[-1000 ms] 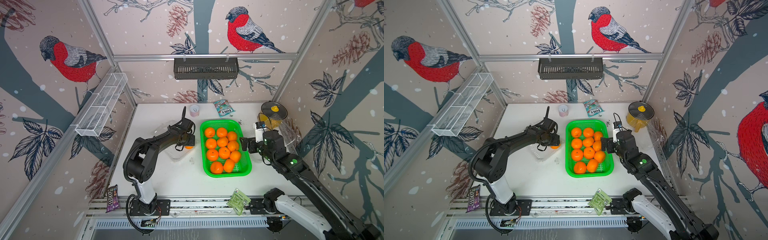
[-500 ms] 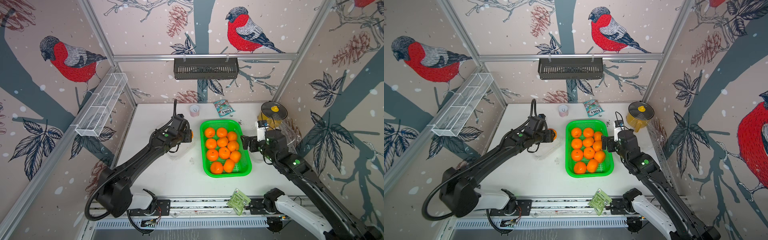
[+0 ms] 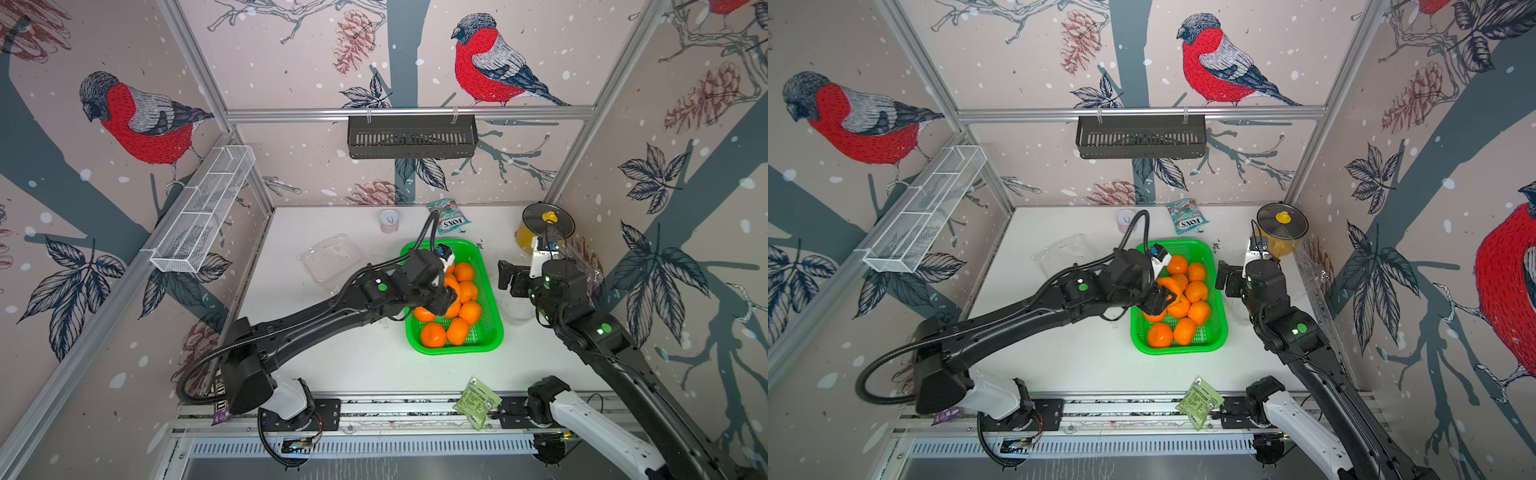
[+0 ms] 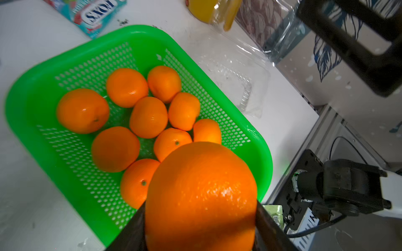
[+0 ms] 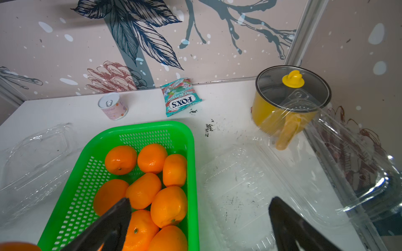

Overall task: Take oranges out of containers
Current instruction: Place the orange in the basket.

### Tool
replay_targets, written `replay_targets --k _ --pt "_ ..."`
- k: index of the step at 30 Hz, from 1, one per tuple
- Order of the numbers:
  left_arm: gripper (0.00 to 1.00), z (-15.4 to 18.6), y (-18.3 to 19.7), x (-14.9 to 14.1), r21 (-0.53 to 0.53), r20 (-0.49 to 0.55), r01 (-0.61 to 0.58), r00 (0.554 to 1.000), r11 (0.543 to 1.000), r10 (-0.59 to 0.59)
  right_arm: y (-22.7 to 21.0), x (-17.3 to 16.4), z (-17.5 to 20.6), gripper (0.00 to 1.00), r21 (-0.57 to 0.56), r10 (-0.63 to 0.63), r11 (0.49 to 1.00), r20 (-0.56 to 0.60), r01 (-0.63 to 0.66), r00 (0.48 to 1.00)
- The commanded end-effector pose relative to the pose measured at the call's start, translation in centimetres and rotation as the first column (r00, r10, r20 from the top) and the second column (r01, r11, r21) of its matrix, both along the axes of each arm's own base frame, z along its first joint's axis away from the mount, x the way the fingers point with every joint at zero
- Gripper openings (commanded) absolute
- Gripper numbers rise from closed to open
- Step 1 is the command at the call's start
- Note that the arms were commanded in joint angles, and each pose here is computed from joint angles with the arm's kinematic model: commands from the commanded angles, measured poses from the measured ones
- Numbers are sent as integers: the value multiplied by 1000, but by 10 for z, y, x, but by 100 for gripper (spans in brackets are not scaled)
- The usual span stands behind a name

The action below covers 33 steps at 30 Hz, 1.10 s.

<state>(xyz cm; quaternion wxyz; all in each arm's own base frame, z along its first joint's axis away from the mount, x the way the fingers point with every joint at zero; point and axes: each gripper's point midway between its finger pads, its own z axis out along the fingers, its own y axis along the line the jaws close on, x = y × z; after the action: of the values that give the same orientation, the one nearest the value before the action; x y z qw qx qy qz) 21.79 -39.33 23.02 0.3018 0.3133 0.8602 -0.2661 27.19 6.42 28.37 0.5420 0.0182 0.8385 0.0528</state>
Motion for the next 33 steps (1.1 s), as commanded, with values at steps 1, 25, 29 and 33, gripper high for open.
replay_targets --k 1,25,29,33 --pt "45 -13 -22 -11 32 -40 35 999 999 -34 -11 -2 7 99 23 -52 998 25 51 998" --pt "58 -108 -89 -42 146 -188 176 971 973 -147 -17 -16 7 99 32 -32 999 54 30 998" --pt "66 -113 -85 -37 180 -176 154 977 971 -123 -11 -16 3 99 38 1 999 44 -3 999" --pt "95 -102 -76 -28 199 -127 111 988 974 -86 -6 -16 -3 99 48 28 998 25 -29 999"
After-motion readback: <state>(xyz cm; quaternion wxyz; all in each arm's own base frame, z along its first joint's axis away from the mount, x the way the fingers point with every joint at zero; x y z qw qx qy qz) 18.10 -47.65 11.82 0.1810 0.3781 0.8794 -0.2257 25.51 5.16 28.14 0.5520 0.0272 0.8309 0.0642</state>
